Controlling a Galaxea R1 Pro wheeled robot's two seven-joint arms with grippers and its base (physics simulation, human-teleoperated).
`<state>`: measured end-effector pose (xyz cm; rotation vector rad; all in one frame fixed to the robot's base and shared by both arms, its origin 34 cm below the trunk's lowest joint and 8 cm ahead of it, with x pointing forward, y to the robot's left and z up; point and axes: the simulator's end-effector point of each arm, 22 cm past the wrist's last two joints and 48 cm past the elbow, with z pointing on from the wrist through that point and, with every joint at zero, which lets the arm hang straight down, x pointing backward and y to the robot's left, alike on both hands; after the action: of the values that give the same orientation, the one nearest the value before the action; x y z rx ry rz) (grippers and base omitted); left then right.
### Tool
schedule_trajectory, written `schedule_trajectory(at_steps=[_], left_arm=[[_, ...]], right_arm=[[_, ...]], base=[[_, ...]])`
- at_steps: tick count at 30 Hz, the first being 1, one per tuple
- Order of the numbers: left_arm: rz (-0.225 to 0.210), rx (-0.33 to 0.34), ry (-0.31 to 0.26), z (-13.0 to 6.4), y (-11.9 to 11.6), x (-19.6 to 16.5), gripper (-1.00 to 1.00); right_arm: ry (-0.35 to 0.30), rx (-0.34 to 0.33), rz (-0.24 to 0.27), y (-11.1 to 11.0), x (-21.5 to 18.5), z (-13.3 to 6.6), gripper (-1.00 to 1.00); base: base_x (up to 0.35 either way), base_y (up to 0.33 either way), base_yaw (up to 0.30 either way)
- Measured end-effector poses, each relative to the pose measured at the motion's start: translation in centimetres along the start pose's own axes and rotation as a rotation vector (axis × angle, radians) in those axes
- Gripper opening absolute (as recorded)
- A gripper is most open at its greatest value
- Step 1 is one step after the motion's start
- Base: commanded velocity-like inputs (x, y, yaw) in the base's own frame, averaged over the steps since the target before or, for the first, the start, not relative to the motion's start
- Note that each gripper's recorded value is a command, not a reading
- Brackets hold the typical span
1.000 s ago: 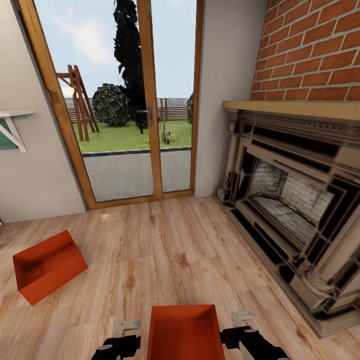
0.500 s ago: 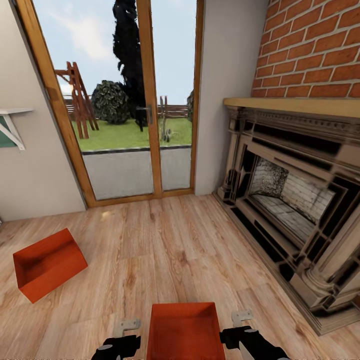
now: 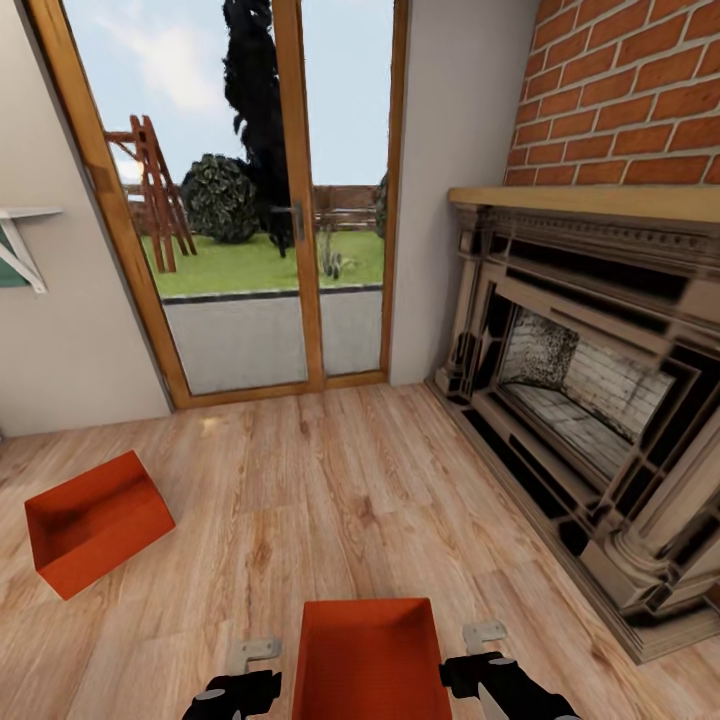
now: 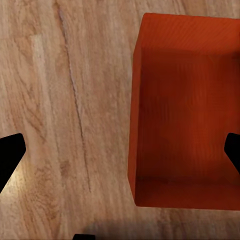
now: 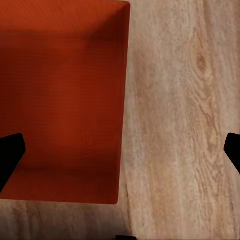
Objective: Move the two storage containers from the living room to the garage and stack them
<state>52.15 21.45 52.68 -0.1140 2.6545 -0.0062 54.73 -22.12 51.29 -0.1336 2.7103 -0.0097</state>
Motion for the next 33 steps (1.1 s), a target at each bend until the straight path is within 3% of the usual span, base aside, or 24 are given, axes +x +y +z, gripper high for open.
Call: schedule_trajectory(at_steps=[33], left_arm=[[0.0, 0.001, 0.0, 5.0, 0.2, 3.2, 1.0]], right_arm=[[-0.001, 0.0, 0.0, 0.2, 2.9, 5.2, 1.0]], base=[[0.0, 0.0, 0.0]])
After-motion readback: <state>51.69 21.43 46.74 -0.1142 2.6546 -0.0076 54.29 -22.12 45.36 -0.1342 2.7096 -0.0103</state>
